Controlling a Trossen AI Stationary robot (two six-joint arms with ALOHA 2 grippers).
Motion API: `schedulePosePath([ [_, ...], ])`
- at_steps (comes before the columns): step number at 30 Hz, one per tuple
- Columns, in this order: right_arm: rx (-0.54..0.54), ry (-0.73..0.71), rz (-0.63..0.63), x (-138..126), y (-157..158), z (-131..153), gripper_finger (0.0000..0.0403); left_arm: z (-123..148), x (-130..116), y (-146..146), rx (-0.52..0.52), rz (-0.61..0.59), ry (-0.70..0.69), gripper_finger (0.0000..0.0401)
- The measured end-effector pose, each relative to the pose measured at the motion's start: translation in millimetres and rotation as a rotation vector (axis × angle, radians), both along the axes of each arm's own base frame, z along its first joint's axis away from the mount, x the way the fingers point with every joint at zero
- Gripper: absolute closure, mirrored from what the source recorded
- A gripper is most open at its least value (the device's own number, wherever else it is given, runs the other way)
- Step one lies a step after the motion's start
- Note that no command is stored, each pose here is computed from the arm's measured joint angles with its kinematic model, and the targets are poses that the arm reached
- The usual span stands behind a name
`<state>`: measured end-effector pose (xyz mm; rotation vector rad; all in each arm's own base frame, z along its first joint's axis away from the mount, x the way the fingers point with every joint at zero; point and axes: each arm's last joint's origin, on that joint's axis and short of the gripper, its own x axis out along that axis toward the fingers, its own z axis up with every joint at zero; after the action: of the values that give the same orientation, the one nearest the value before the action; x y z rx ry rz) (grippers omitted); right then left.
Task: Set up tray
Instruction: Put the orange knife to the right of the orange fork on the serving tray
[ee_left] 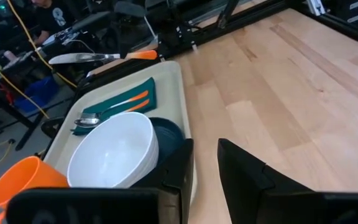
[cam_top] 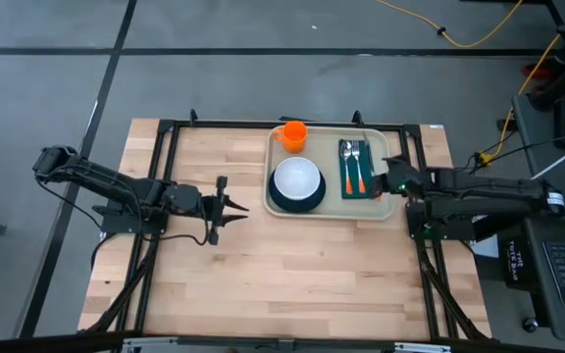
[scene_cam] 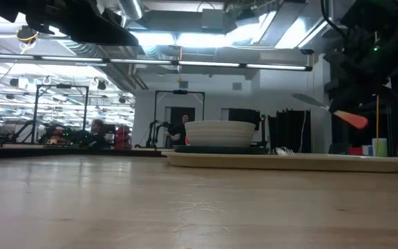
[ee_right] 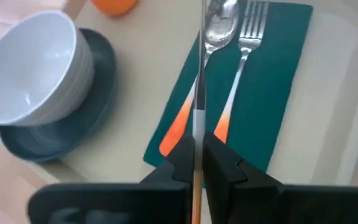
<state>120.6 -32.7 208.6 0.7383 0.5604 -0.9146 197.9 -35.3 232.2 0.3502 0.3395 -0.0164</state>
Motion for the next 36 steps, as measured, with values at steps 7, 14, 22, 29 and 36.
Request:
schedulePosePath([
  [7,0.094,-0.011,-0.022,-4.1,-12.3,-1.0,0.0386,0.2,-0.1,2.6,0.064,0.075,-0.003,0.0332],
  [14,0.109,-0.036,-0.026,-7.8,-28.6,0.8,0.0386,0.6,-0.3,4.3,0.083,0.132,-0.007,0.0335],
  [22,0.175,-0.077,-0.070,-14.7,-50.0,-0.8,0.0386,0.6,-0.2,4.3,0.083,0.133,-0.007,0.0332],
  [29,0.223,-0.032,-0.048,-4.9,-70.8,-14.2,0.0386,0.6,-0.2,4.3,0.083,0.133,-0.007,0.0334],
  [36,0.326,0.003,-0.103,-6.4,-87.0,-29.3,0.0386,-0.7,-0.7,4.5,0.088,0.133,0.008,0.0336],
])
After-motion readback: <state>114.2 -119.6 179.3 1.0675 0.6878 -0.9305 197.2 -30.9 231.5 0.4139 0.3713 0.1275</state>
